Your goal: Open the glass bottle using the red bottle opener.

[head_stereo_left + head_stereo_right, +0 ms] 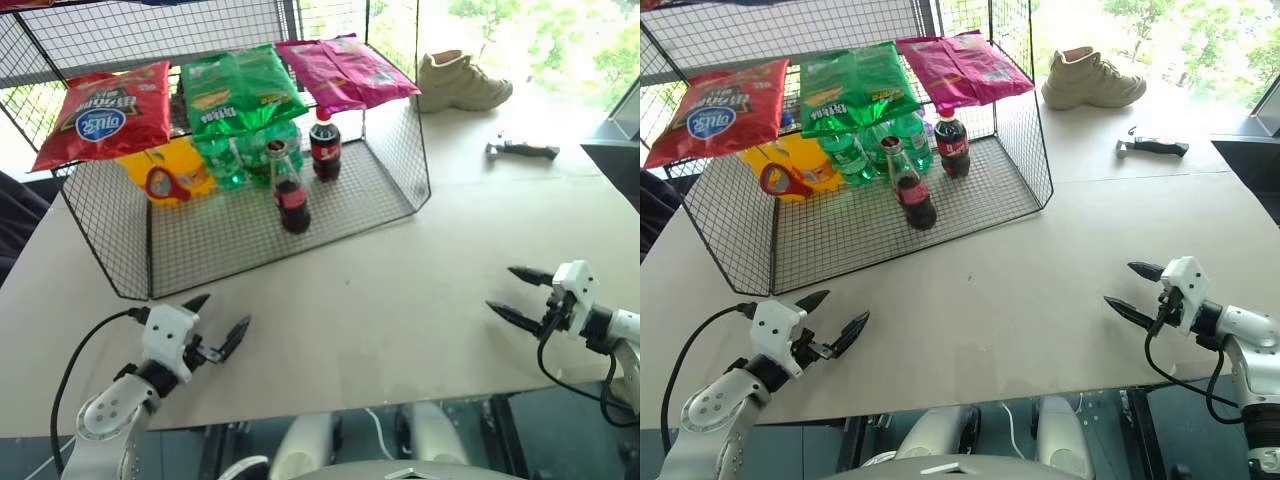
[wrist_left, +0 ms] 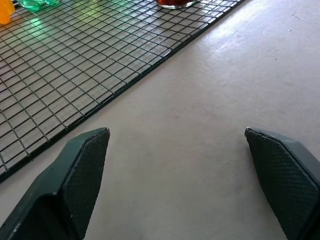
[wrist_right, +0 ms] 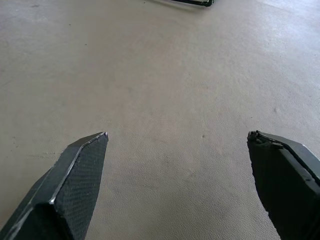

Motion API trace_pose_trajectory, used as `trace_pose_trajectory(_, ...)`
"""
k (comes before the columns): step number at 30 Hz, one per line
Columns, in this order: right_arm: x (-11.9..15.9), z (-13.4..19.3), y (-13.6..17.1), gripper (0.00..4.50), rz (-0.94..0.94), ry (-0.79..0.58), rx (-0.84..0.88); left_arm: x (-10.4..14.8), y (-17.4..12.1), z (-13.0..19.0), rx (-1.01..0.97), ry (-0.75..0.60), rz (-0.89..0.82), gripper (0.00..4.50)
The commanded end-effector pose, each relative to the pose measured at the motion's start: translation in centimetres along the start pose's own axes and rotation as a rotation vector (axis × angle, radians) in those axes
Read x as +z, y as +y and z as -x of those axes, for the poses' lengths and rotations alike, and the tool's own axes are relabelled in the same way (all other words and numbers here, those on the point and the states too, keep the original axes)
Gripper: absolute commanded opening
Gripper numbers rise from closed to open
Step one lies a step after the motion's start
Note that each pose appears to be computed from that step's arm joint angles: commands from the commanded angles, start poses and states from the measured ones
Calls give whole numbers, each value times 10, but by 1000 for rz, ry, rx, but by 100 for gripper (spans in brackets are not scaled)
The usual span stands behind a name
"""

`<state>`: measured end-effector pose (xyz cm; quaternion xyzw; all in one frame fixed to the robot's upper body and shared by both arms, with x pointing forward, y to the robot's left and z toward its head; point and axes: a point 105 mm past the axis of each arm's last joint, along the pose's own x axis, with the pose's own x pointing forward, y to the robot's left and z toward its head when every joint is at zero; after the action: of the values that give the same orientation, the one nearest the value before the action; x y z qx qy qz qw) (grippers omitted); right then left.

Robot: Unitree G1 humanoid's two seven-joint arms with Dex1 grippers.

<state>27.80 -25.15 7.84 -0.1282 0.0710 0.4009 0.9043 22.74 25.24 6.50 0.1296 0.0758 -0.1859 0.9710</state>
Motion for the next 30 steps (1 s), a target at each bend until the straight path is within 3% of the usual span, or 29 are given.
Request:
trace_pose_trajectory(1,14,5,-8,448,39,-36,-28,5,1,1,5,-22,-17,450)
trace_pose_trajectory(9,19,-4,-6,448,48,-56,-17,7,4,-2,33,-40,-16,450)
trace_pose_trajectory(15,41,-25,14,448,43,-145,44,19,18,-10,138,-104,-28,450)
trace_pose_trajectory(23,108,-72,72,448,4,-356,175,52,51,-28,355,-239,-3,450)
trace_pose_trajectory(30,157,-86,113,448,-30,-496,246,83,85,-36,543,-350,27,450)
